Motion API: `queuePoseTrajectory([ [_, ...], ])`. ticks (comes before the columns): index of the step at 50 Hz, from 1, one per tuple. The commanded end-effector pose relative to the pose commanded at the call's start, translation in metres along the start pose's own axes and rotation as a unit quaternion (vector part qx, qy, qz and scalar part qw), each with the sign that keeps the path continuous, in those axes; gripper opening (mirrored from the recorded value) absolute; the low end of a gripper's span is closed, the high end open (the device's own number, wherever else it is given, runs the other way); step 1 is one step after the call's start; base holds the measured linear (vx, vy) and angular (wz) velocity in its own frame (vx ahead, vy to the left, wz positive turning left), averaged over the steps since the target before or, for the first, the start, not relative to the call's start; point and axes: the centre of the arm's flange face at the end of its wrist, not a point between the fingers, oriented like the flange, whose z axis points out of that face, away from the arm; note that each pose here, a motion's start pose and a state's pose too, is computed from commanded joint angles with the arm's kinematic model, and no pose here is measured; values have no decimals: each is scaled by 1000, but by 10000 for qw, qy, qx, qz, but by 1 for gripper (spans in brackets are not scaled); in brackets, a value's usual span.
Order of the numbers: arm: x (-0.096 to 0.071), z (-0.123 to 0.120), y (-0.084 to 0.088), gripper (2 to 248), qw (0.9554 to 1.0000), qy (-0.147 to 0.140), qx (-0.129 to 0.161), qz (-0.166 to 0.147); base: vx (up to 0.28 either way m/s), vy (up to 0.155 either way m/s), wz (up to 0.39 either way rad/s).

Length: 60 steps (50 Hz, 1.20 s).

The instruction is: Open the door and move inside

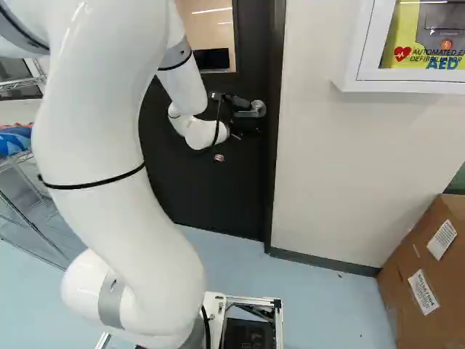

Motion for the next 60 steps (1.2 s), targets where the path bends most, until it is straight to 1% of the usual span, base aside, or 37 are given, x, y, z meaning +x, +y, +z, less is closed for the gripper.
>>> queuePoseTrajectory([
  [9, 1, 14, -6, 247, 9991, 52, -271, 316, 0, 0, 0],
  [15, 0, 23, -12, 247, 9986, 75, -328, 411, 0, 0, 0],
  [60, -4, 92, -76, 247, 9987, 210, -9, 454, 0, 0, 0],
])
